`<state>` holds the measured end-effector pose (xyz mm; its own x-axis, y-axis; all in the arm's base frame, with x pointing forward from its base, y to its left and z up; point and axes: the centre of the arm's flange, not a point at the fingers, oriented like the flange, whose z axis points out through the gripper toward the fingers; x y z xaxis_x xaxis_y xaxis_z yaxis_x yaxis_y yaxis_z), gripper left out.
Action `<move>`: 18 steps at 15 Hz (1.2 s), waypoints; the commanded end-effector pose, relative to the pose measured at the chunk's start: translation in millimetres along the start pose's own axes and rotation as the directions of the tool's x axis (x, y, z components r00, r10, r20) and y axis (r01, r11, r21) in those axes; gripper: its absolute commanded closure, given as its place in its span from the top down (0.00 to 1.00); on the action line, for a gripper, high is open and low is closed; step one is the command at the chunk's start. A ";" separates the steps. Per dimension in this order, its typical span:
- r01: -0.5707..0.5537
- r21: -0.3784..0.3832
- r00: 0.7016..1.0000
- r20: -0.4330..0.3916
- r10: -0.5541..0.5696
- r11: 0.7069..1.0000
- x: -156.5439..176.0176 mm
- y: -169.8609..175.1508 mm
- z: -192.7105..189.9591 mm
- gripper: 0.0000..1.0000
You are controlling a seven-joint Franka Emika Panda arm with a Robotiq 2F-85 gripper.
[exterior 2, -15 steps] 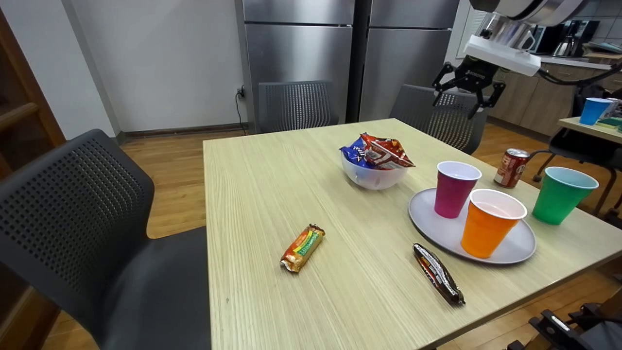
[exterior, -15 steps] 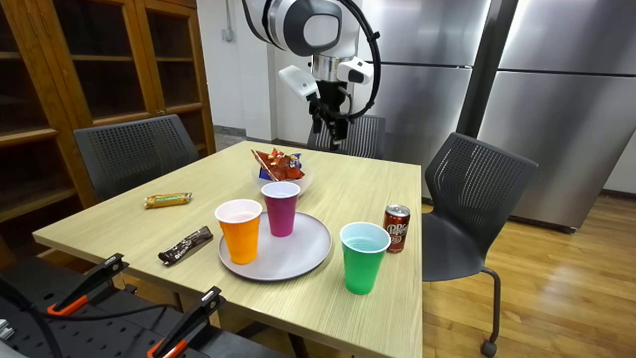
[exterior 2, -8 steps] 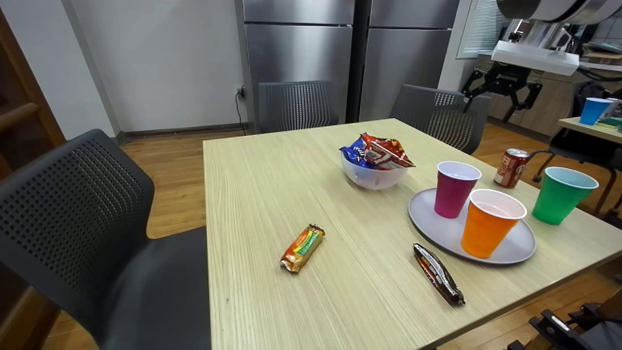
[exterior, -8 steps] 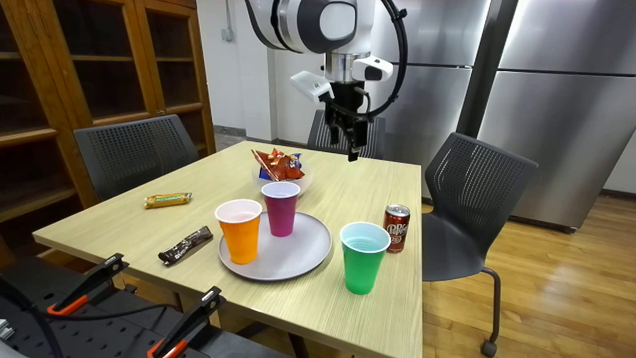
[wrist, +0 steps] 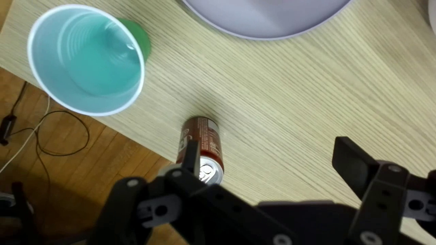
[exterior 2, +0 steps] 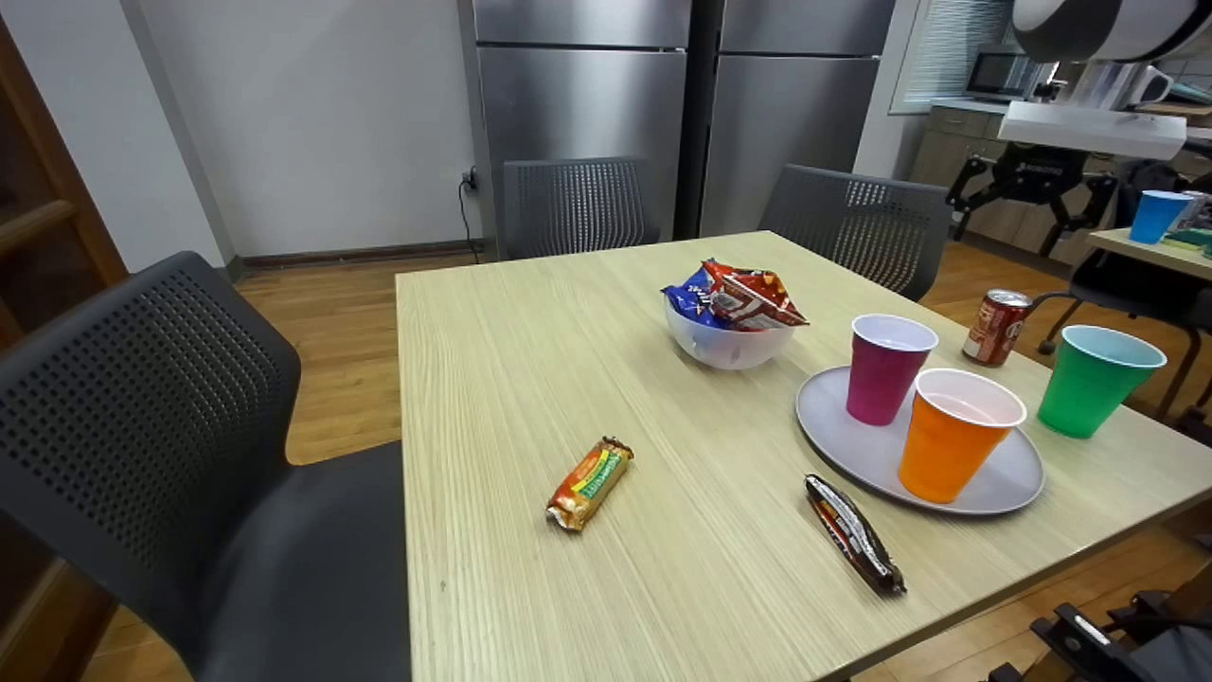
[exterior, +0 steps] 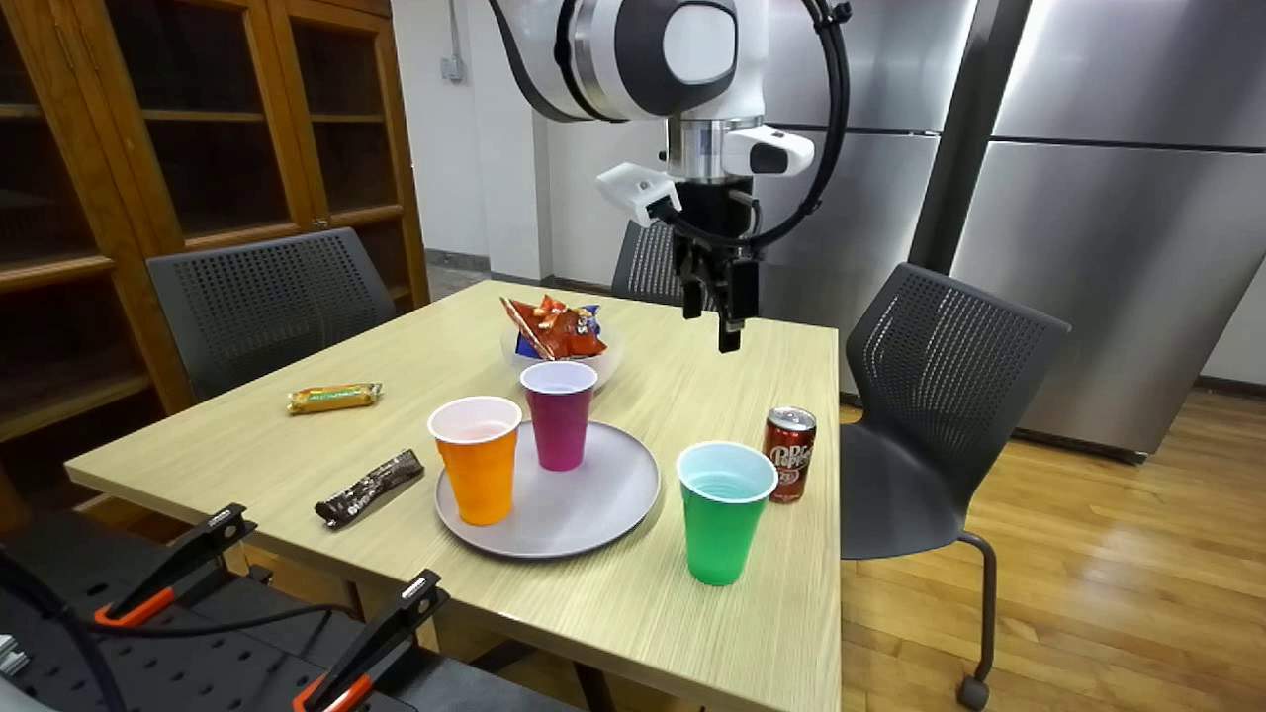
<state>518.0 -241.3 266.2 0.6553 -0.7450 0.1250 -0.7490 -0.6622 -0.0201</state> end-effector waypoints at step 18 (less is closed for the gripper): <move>-0.251 -0.105 0.963 0.068 0.259 0.962 -58.7 113.8 6.4 1.00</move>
<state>419.4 -274.4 240.4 0.4834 -0.8744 0.0418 -0.8750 -0.4813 0.0528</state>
